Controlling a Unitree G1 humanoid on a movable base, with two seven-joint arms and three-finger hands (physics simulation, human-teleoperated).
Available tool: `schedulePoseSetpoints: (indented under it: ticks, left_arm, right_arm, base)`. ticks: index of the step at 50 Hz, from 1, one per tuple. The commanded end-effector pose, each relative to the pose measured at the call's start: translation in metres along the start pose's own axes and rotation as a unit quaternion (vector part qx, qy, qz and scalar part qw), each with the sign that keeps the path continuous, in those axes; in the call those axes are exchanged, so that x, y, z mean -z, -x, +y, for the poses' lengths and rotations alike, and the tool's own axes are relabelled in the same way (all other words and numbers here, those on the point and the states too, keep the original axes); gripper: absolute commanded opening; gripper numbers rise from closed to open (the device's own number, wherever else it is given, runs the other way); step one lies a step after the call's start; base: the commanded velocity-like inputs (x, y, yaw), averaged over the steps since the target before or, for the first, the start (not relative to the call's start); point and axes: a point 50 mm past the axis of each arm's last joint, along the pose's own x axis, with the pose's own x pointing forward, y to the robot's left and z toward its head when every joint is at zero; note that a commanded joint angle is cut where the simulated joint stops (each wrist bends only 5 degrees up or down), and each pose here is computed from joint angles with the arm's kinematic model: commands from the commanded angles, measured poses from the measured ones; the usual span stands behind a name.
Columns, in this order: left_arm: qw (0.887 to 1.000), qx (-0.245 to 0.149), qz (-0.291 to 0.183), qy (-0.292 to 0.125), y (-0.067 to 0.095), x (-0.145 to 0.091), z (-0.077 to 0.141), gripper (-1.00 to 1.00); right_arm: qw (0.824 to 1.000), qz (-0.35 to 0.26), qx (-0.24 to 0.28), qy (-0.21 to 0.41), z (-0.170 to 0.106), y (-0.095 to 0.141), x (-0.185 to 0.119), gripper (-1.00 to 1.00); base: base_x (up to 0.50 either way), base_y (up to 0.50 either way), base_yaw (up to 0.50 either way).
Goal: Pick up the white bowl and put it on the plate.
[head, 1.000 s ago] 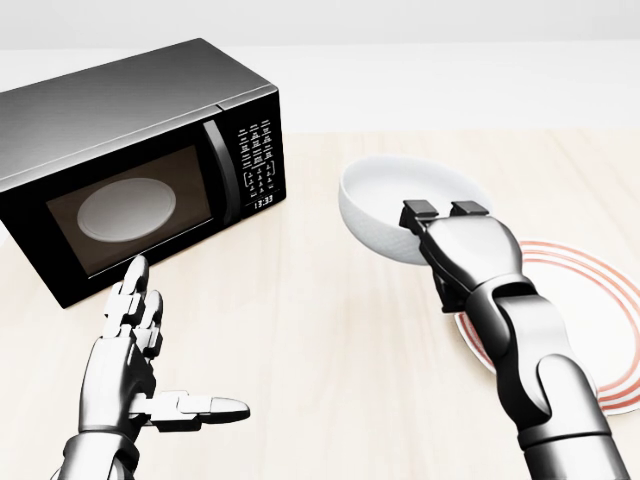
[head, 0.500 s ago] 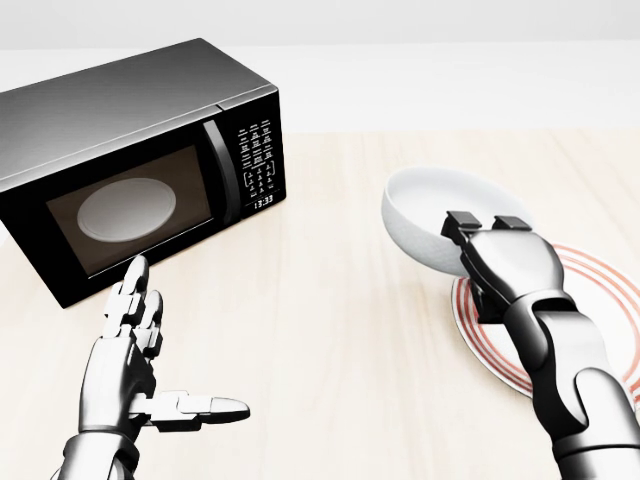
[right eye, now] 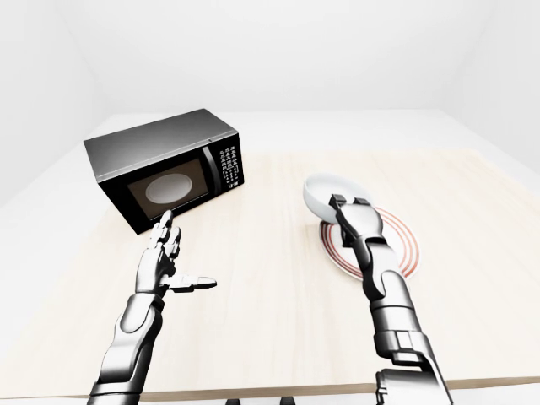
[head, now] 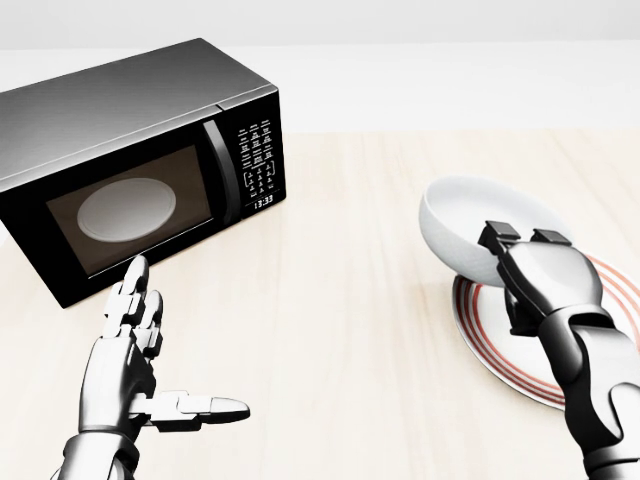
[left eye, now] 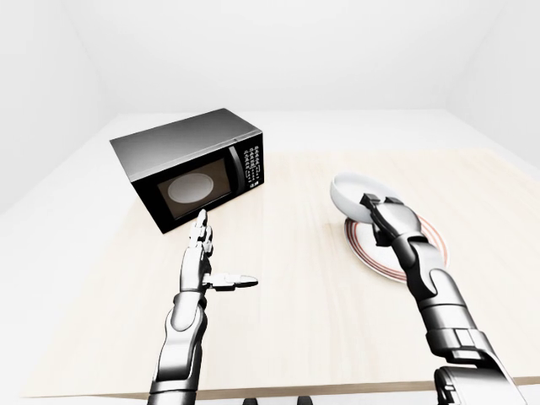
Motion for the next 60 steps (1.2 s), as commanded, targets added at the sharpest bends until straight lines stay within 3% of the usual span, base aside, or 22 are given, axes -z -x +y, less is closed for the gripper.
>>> schedulePoseSetpoints:
  ticks: [1,60]
  left_arm:
    - [1.000,0.000,0.000,0.000,0.000,0.000,0.000,1.00]
    - [1.000,0.000,0.000,0.000,0.000,0.000,0.000,1.00]
  right_arm:
    - [1.000,0.017,0.019,-0.009,-0.003,0.003,0.013,-1.00]
    - [0.993,0.109,0.021,-0.029,0.003,0.033,0.078,-1.00]
  base:
    - [0.00,0.00,0.00]
    - [0.00,0.00,0.00]
